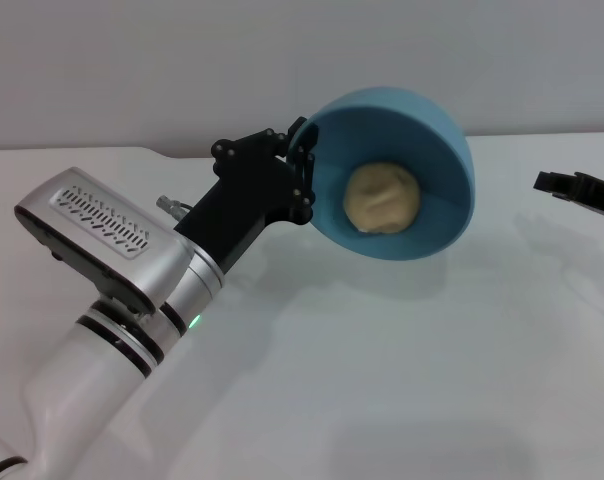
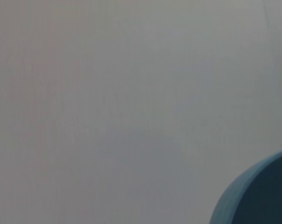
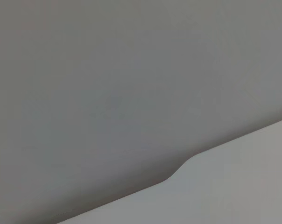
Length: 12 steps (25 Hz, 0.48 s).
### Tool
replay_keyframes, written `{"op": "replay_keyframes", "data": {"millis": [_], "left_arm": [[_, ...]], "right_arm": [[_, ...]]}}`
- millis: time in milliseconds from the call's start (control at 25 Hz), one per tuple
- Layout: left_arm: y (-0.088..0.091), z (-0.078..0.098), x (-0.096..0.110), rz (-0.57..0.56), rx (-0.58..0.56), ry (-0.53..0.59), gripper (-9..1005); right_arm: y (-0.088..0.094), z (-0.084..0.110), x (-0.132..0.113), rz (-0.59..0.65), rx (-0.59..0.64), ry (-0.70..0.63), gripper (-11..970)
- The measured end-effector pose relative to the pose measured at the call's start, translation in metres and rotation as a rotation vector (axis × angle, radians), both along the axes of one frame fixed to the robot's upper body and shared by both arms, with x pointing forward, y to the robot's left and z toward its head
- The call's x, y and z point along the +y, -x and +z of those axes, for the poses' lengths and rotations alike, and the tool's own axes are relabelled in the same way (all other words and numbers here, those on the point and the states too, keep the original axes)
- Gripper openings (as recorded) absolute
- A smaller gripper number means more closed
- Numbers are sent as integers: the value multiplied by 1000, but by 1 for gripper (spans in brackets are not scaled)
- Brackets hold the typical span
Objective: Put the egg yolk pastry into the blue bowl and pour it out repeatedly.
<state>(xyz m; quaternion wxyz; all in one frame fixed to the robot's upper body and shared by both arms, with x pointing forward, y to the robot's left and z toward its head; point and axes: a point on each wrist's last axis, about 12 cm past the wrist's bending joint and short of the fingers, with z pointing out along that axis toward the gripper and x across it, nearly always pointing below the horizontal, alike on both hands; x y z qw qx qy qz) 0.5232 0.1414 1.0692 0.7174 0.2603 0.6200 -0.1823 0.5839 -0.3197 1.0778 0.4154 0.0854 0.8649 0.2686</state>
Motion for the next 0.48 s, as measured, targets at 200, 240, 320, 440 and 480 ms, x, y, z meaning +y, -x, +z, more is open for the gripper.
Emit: {"op": "replay_keyframes", "data": {"millis": [200, 240, 320, 440, 480], "left_arm": [[-2, 1, -2, -10, -36, -13, 11], [-2, 2, -2, -12, -42, -11, 11], [-3, 4, -1, -13, -59, -3, 11], [-5, 8, 1, 8, -89, 28, 11], [-5, 10, 1, 22, -107, 39, 11]], "right_arm": [[-1, -2, 2, 3, 5, 1, 273], [-1, -2, 2, 3, 5, 1, 273], [-1, -3, 3, 4, 9, -1, 273], [0, -4, 3, 4, 13, -4, 273], [0, -5, 3, 3, 14, -5, 273]]}}
